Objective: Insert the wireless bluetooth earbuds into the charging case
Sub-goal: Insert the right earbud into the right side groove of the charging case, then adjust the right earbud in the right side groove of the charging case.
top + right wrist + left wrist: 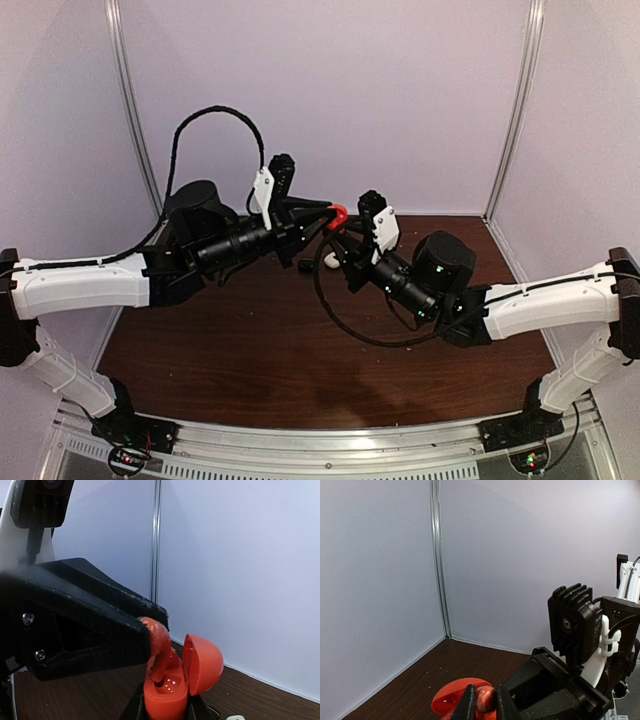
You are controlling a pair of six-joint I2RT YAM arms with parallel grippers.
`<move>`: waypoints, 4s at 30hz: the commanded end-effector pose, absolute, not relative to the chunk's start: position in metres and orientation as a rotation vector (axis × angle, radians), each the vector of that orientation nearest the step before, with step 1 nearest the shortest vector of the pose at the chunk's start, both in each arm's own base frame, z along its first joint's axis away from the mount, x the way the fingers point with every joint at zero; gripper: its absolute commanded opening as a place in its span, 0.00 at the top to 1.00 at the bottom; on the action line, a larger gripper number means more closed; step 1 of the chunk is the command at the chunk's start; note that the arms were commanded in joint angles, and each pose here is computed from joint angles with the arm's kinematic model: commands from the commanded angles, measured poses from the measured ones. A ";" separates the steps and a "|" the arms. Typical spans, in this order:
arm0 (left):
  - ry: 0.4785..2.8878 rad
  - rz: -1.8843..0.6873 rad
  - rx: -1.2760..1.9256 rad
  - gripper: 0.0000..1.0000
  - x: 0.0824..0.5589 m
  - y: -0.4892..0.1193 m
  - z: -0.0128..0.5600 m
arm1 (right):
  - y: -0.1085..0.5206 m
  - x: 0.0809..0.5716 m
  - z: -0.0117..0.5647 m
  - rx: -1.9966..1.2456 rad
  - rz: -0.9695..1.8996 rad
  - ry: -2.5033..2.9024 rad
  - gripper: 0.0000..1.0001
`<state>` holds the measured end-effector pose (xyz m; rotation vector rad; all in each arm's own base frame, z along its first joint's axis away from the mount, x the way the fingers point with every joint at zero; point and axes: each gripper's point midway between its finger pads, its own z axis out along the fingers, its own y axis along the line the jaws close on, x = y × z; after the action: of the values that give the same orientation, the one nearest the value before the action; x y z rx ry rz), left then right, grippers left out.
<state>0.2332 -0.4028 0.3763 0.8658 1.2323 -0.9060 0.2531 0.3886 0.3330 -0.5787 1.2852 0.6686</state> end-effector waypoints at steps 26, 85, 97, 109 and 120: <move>1.271 -0.863 0.863 0.83 0.240 -0.404 0.364 | 0.380 0.258 0.369 -0.423 0.712 1.236 1.00; 1.302 -0.831 1.281 0.02 0.184 -0.378 0.353 | 0.397 0.159 0.311 -1.158 1.217 1.144 1.00; 1.365 -0.798 1.222 0.02 0.200 -0.382 0.347 | 0.399 0.160 0.314 -1.150 1.219 1.134 1.00; 1.400 -0.791 1.190 0.05 0.209 -0.386 0.341 | 0.403 0.156 0.314 -1.183 1.247 1.122 1.00; 1.432 -0.778 1.166 0.07 0.217 -0.388 0.336 | 0.404 0.153 0.317 -1.195 1.257 1.105 1.00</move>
<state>0.1940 -0.3868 0.3169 1.2659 1.4488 -0.8400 0.1711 0.4000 0.2901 -1.1521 1.2284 1.1964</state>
